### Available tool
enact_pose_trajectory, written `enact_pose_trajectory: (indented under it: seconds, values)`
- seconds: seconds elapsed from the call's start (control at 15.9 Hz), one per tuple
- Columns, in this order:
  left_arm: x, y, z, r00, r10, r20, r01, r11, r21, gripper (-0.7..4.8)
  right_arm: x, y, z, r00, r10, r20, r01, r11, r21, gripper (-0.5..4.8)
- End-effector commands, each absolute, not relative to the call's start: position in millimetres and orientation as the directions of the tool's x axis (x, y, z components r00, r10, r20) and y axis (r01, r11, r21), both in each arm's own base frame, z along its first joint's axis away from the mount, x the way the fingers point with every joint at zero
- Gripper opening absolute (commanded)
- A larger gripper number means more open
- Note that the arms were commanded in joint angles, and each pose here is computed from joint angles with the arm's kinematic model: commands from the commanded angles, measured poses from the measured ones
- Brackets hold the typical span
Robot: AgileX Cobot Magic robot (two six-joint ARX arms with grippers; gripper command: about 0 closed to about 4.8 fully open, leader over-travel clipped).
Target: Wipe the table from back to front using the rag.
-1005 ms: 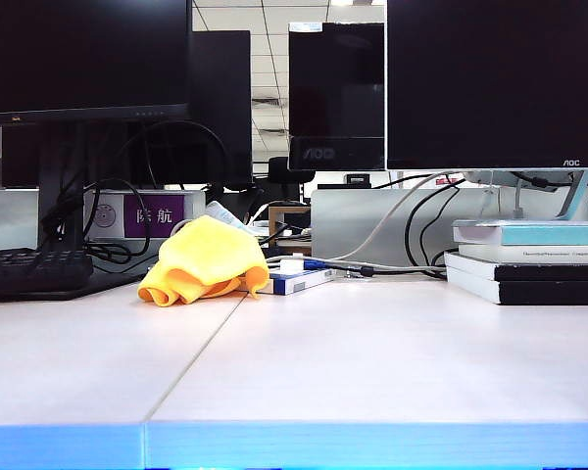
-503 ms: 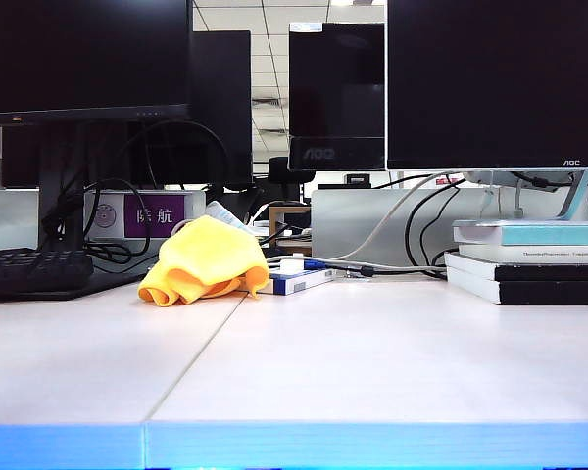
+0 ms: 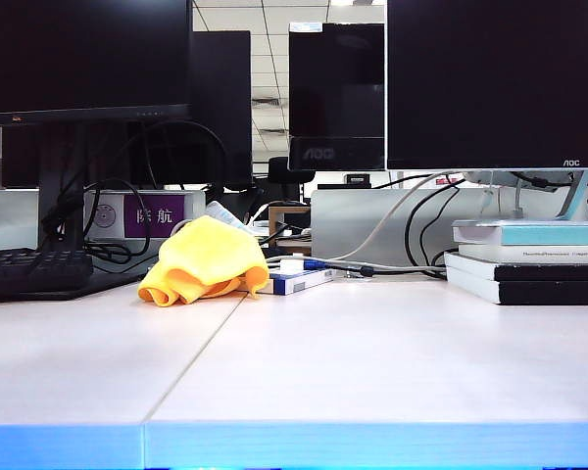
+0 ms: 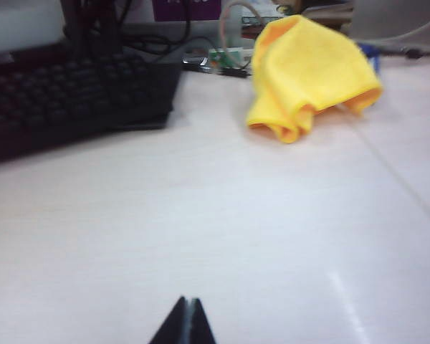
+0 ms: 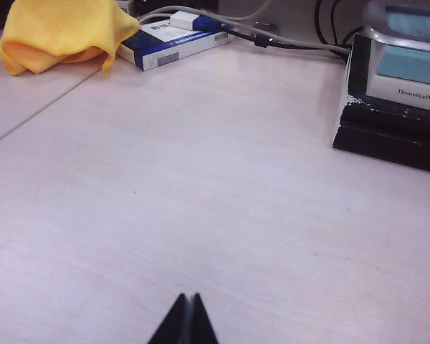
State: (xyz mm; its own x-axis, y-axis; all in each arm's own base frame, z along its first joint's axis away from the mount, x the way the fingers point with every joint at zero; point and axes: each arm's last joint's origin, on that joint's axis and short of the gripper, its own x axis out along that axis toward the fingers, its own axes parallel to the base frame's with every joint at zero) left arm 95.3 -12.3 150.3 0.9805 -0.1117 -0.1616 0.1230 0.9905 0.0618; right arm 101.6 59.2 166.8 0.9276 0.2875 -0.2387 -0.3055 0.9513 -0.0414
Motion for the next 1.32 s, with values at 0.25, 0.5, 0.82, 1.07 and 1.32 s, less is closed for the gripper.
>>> enact_pose_trajectory:
  seconds: [0.25, 0.5, 0.82, 1.07, 1.32]
  values:
    - [95.1, -11.4, 148.3, 0.980, -0.086, -0.177, 0.102, 0.992, 0.081, -0.05, 101.8, 59.5, 169.4, 0.930, 0.292, -0.224, -0.307, 0.951, -0.034, -0.01]
    - [95.1, -11.4, 148.3, 0.980, -0.086, -0.177, 0.101, 0.992, 0.081, -0.05, 100.1, 57.0, 160.4, 0.936, 0.287, -0.204, -0.298, 0.954, -0.027, -0.01]
    - [95.1, -11.5, 148.2, 0.980, -0.090, -0.178, 0.105, 0.991, 0.080, -0.05, 96.5, 31.5, 150.2, 0.976, 0.152, -0.153, -0.154, 0.988, -0.006, 0.00]
    - [95.1, -11.5, 148.2, 0.980, -0.090, -0.177, 0.105, 0.991, 0.081, -0.05, 96.0, 13.7, 152.4, 0.980, 0.161, -0.118, -0.157, 0.987, 0.045, 0.00]
    - [95.0, -11.6, 148.3, 0.980, -0.091, -0.177, 0.107, 0.991, 0.080, -0.05, 96.2, -1.7, 146.6, 0.984, -0.002, -0.178, 0.018, 0.996, 0.089, -0.01]
